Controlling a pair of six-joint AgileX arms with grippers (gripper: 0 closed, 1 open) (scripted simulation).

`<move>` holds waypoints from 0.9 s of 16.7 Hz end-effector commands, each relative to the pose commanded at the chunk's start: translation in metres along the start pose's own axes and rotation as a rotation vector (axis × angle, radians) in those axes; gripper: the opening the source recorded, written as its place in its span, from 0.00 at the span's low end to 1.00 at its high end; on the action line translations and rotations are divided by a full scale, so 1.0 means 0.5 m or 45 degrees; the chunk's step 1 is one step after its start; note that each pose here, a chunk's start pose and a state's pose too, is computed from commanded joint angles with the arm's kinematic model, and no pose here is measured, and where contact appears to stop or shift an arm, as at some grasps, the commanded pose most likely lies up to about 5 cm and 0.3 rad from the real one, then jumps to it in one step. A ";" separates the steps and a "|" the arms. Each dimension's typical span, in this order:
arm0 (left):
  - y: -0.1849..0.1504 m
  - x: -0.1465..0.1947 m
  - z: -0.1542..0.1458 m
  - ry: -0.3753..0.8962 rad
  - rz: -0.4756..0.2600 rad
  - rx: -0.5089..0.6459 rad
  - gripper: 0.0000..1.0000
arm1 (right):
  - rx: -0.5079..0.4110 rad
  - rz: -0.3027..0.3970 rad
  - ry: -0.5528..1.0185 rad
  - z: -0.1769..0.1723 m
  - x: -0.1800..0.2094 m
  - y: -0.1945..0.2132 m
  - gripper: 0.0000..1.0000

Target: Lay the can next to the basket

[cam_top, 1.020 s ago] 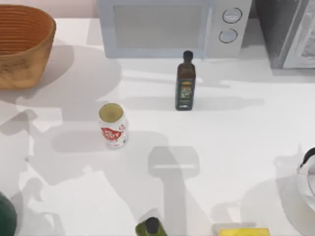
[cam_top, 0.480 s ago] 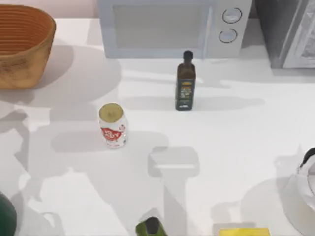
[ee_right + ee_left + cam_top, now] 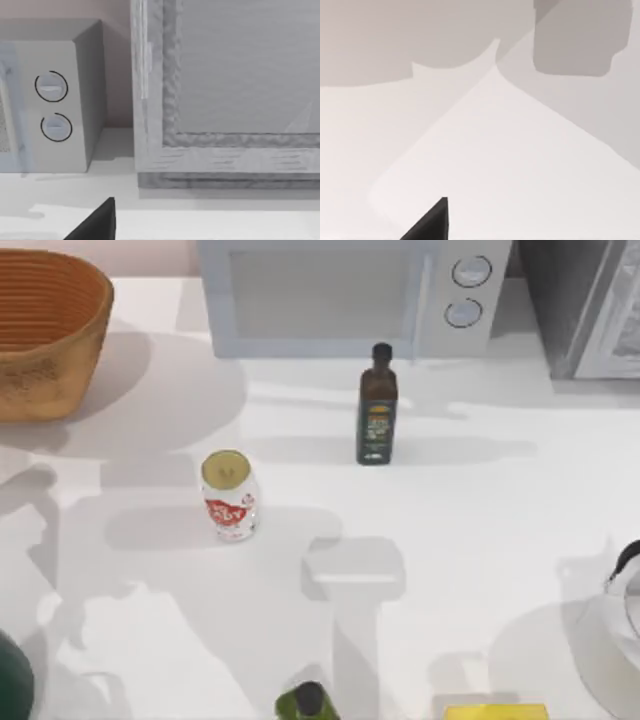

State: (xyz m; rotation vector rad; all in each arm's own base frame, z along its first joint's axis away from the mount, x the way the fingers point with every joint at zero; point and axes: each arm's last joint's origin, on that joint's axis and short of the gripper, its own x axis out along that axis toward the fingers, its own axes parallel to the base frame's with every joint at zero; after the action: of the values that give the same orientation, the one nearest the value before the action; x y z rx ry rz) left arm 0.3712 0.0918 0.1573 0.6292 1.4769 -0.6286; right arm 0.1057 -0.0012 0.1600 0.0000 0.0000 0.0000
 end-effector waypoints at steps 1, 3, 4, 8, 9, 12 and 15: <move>0.000 0.000 0.000 0.000 0.000 0.000 0.70 | 0.000 0.000 0.000 0.000 0.000 0.000 1.00; 0.000 0.000 0.000 0.000 0.000 0.000 0.55 | 0.000 0.000 0.000 0.000 0.000 0.000 1.00; 0.000 0.000 0.000 0.000 0.000 0.000 0.47 | 0.000 0.000 0.000 0.000 0.000 0.000 1.00; 0.000 0.000 0.000 0.000 0.000 0.000 0.17 | 0.000 0.000 0.000 0.000 0.000 0.000 1.00; 0.000 0.000 0.000 0.000 0.000 0.000 0.10 | 0.000 0.000 0.000 0.000 0.000 0.000 1.00; 0.000 0.000 0.000 0.000 0.000 0.000 0.00 | 0.000 0.000 0.000 0.000 0.000 0.000 1.00; 0.000 0.000 0.000 0.000 0.000 0.000 0.00 | 0.000 0.000 0.000 0.000 0.000 0.000 1.00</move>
State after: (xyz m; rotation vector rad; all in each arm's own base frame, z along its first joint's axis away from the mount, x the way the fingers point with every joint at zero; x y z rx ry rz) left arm 0.3712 0.0918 0.1573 0.6292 1.4769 -0.6286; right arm 0.1057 -0.0012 0.1600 0.0000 0.0000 0.0000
